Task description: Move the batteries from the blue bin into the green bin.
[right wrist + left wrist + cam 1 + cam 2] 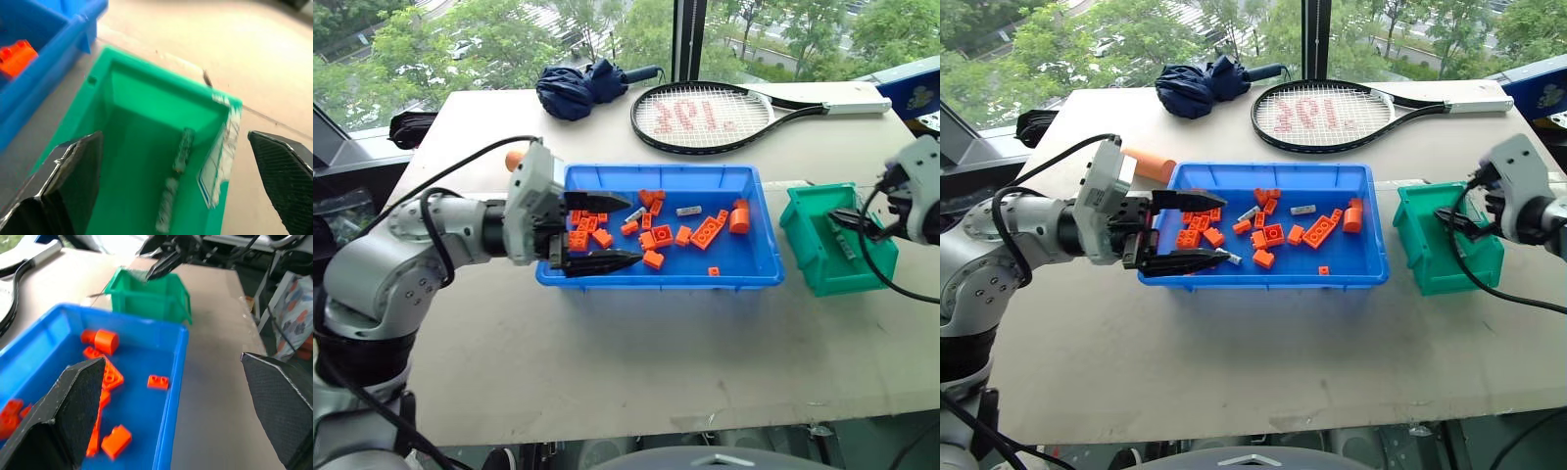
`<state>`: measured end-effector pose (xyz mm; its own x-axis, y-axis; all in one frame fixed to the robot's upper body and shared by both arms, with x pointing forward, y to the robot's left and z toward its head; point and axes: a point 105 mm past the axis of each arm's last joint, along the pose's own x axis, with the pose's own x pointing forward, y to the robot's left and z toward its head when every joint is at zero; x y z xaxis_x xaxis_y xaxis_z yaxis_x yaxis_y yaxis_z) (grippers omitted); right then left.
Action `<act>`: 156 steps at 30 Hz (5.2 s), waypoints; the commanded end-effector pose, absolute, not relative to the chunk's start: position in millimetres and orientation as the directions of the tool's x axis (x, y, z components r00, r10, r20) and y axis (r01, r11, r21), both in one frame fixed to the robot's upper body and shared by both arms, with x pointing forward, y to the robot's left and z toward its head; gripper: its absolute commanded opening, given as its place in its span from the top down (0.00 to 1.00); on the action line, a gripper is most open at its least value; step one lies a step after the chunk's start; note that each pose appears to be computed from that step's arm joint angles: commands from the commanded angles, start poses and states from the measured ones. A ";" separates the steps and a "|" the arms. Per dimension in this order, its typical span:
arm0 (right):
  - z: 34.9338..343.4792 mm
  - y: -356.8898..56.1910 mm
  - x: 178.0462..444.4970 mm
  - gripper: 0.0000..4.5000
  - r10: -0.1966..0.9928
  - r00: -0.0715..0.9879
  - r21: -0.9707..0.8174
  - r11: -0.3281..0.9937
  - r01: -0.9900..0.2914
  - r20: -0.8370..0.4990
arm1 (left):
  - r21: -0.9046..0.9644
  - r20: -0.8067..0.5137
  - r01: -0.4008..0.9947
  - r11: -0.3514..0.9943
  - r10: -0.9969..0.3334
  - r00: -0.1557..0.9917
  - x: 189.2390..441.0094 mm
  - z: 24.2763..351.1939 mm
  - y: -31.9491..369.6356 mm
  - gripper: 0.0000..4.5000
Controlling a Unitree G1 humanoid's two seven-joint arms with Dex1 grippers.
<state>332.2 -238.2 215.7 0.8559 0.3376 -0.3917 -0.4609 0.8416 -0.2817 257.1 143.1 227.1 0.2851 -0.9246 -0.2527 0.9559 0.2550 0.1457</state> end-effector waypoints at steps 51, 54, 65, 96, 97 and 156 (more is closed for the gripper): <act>255.7 -214.9 347.5 0.98 0.453 0.843 -0.276 0.804 -0.527 -0.290 | 0.249 -0.008 0.935 0.254 -0.964 0.264 265.8 273.7 119.4 0.00; 250.6 -238.5 331.2 0.98 0.367 0.875 -0.272 0.848 -0.455 -0.316 | 0.246 -0.001 0.946 0.210 -0.976 0.217 265.6 274.3 111.5 0.00; 206.7 -280.7 304.8 0.48 0.235 0.858 -0.231 0.900 -0.370 -0.457 | 0.247 -0.045 0.957 0.151 -0.985 0.167 272.4 266.7 106.2 0.00; 158.2 81.8 321.5 0.20 0.863 0.228 -0.218 0.141 -0.966 -0.452 | 0.279 -0.419 0.802 0.528 -0.684 0.597 245.1 219.3 264.4 0.00; 151.7 82.4 322.6 0.20 0.850 0.221 -0.223 0.126 -0.967 -0.478 | 0.283 -0.414 0.799 0.531 -0.683 0.601 245.8 220.5 264.4 0.00; 199.2 -280.1 300.5 0.53 0.215 0.898 -0.262 0.907 -0.329 -0.384 | 0.236 -0.029 0.968 0.091 -0.994 0.101 261.9 265.0 79.2 0.00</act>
